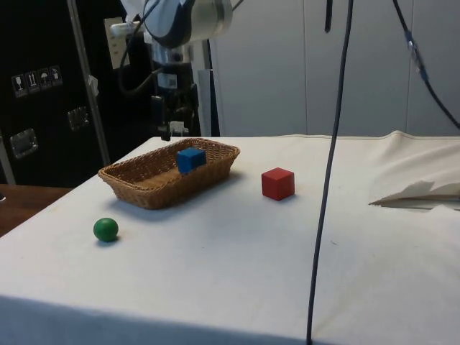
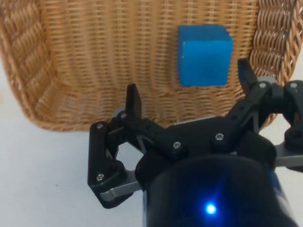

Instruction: Place all non-red objects into the basket.

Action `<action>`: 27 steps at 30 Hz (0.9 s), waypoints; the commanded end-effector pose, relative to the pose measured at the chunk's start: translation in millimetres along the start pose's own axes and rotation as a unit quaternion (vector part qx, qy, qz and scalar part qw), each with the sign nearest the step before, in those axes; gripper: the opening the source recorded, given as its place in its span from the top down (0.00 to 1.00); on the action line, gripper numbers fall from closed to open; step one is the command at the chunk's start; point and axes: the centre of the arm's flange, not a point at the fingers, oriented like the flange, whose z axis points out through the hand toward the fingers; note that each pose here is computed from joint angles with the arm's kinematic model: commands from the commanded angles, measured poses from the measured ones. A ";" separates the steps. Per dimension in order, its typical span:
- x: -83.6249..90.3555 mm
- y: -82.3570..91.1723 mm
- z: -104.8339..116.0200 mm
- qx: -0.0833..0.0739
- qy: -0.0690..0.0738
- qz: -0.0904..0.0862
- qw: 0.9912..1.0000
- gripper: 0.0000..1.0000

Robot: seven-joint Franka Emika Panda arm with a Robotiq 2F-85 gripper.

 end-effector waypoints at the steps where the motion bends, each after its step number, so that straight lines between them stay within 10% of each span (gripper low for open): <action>1: 0.3 -5.1 -5.3 -0.005 -0.004 -0.001 1.000 0.00; 27: 3.1 -79.7 -42.0 -0.035 -0.020 -0.024 0.999 0.00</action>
